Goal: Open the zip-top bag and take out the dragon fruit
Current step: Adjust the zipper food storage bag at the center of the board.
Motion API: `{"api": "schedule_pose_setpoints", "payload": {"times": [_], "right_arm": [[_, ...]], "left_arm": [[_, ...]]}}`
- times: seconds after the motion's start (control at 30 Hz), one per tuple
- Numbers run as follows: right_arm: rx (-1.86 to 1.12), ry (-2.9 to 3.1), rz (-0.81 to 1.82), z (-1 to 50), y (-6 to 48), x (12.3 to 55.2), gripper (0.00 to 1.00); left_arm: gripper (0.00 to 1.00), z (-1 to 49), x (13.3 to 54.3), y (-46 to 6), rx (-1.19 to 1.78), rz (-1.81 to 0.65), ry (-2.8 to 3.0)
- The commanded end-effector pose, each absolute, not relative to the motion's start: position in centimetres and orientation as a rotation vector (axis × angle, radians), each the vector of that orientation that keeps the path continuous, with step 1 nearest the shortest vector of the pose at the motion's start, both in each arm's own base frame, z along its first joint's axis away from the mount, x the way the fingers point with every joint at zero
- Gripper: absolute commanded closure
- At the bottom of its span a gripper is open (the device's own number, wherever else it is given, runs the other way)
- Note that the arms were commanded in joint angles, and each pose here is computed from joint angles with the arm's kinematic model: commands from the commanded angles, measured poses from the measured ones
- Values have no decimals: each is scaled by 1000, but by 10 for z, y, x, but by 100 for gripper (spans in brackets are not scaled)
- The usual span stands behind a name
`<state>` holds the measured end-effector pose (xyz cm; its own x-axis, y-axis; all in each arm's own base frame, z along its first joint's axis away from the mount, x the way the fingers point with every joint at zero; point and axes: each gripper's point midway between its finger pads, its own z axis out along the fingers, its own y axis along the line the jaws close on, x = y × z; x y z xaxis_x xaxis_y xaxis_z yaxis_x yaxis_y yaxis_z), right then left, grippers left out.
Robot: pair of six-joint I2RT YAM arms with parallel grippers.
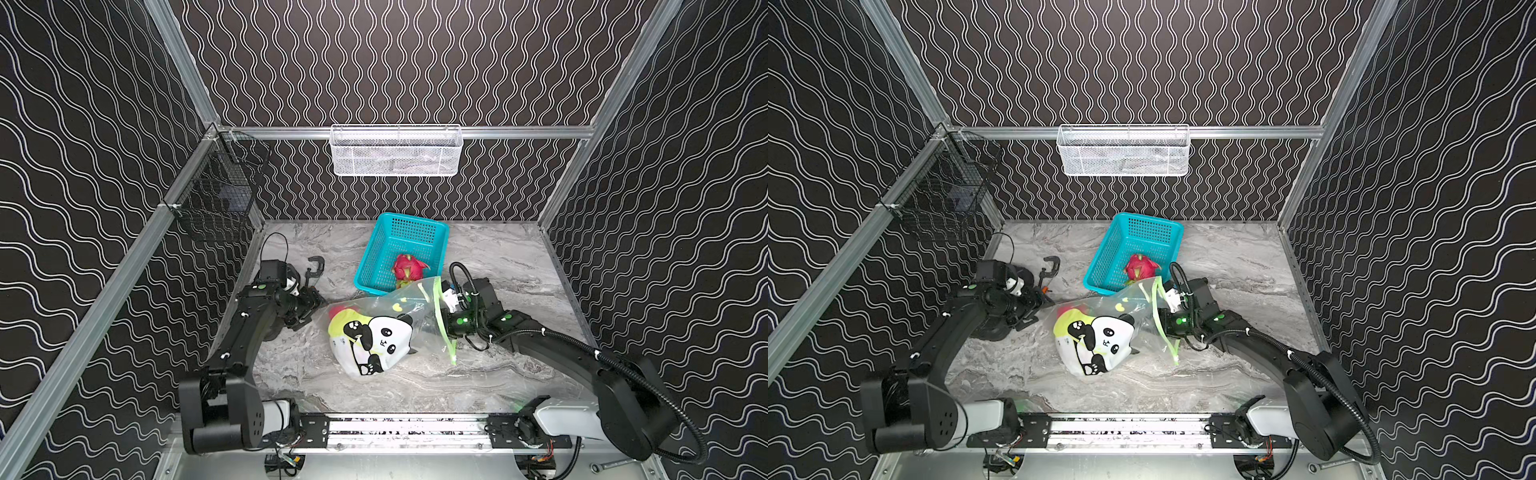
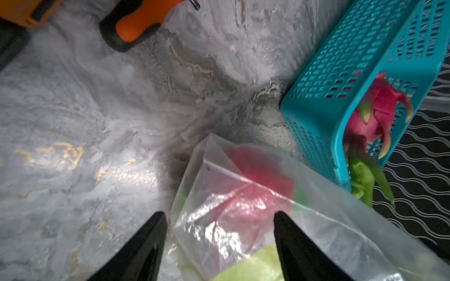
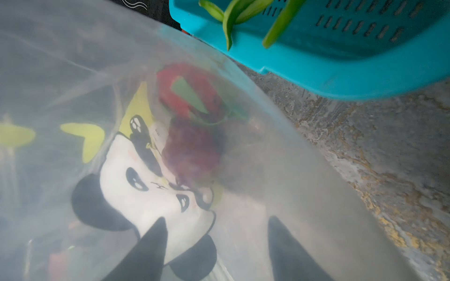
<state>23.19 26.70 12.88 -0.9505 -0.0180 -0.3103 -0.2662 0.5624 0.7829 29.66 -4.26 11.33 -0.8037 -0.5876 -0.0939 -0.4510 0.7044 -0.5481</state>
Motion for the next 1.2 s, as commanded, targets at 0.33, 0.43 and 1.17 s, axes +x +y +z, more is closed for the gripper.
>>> {"api": "schedule_pose_setpoints", "payload": {"times": [0.33,0.43,1.17], "right_arm": [[-262,2566,1364,118,269,226,33],[-271,2587,1356,112,269,225,33],[-213,2632,1329,72,258,217,33]], "left_arm": [[32,93,309,-43,-837,-1050,2506],[32,98,313,-46,-821,-1084,2482],[100,144,306,-74,-664,-1132,2551]]}}
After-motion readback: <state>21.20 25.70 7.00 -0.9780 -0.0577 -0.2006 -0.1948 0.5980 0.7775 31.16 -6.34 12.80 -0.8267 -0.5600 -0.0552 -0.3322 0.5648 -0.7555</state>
